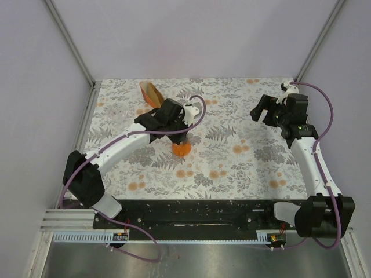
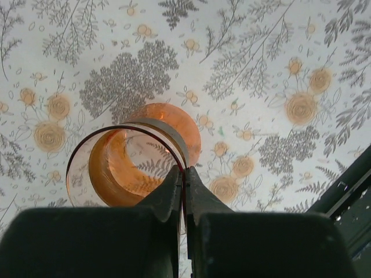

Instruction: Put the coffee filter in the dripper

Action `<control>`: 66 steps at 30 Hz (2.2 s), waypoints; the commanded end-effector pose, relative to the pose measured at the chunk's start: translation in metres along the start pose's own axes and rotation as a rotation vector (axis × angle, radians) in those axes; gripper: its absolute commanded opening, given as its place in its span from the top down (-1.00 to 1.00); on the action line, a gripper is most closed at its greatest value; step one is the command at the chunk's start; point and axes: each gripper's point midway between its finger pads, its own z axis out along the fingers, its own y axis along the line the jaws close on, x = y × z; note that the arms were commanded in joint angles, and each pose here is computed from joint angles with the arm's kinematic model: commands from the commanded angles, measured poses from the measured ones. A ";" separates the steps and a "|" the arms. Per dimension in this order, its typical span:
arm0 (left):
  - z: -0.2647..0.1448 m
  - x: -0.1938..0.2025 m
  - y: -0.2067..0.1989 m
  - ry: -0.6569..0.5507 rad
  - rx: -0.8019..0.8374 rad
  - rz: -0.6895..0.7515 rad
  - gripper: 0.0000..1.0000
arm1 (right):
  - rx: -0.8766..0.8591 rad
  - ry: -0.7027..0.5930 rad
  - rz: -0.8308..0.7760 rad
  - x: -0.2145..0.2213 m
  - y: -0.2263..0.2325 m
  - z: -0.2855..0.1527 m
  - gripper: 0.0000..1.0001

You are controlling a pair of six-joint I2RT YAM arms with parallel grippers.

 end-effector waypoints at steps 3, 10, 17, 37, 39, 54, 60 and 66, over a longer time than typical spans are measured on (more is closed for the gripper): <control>0.027 -0.025 0.000 -0.137 0.001 -0.052 1.00 | -0.004 -0.058 -0.020 -0.019 0.008 -0.013 -0.93; 0.043 -0.012 -0.001 -0.102 -0.025 -0.029 1.00 | -0.033 -0.048 -0.011 -0.017 0.013 -0.009 -0.93; 0.029 -0.028 -0.013 -0.103 0.024 0.004 -0.11 | -0.045 -0.043 -0.010 -0.016 0.014 -0.006 -0.93; -0.133 0.036 0.298 -0.116 -0.649 -0.397 -0.55 | -0.095 -0.017 -0.027 -0.005 0.020 -0.002 -0.94; -0.134 0.057 0.321 -0.096 -0.702 -0.430 -0.57 | -0.101 -0.012 -0.026 -0.003 0.021 0.001 -0.94; -0.081 0.130 0.401 0.035 -0.727 -0.622 -0.53 | -0.096 0.025 -0.024 0.005 0.019 0.009 -0.94; -0.056 0.131 0.395 0.022 -0.621 -0.650 0.13 | -0.085 0.024 -0.027 0.004 0.017 0.007 -0.94; -0.047 0.132 0.386 0.022 -0.542 -0.674 0.76 | -0.086 0.020 -0.029 0.003 0.019 0.005 -0.95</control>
